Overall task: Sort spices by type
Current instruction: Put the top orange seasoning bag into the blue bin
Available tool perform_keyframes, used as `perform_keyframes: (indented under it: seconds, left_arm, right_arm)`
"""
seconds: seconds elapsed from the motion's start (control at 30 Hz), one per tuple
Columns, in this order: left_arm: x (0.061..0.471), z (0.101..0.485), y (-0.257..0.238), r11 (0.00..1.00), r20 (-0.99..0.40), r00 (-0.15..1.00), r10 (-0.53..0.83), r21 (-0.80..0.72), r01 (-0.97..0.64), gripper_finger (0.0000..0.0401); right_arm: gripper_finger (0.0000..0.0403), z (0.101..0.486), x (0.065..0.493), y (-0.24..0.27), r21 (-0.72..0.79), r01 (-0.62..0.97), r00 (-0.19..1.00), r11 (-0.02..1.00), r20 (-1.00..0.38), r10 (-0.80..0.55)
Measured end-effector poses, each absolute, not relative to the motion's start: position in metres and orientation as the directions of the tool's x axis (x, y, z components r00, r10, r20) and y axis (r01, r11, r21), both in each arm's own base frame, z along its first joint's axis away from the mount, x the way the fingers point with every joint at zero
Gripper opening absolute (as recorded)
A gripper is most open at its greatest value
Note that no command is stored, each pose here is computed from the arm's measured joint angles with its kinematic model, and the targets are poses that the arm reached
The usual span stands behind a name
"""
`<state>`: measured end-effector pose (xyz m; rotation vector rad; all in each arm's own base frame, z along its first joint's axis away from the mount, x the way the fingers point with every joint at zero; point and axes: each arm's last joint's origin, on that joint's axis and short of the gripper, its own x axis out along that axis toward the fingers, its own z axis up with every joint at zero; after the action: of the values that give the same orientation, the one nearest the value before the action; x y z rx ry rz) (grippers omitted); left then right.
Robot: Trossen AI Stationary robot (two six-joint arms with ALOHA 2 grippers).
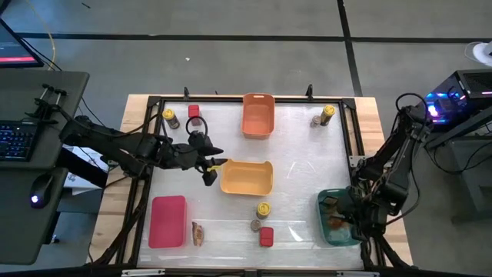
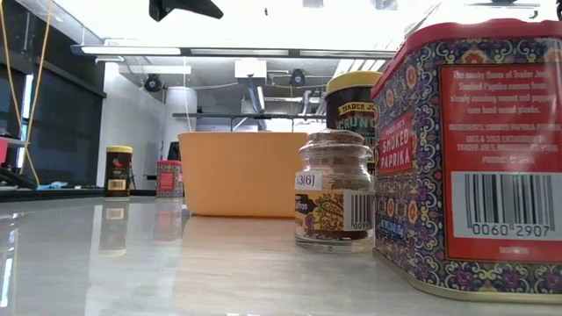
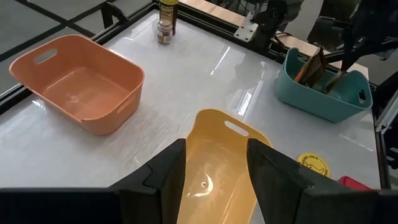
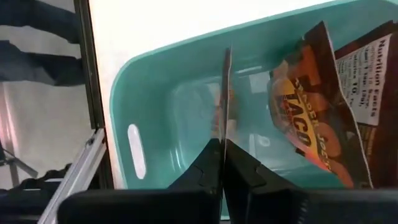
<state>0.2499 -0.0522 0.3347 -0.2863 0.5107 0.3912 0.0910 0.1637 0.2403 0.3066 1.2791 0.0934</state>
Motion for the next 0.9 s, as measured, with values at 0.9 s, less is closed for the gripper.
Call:
perform_keyframes:
  seconds: [0.9]
  left_arm:
    - [0.2499, 0.3346, -0.0522, 0.894, -0.524, 0.801, 0.291, -0.149, -0.422, 0.0159]
  right_arm:
    - [0.0051, 0.2384, 0.0886, 0.1582, 0.210, 0.103, 0.277, 0.972, -0.945, 0.175]
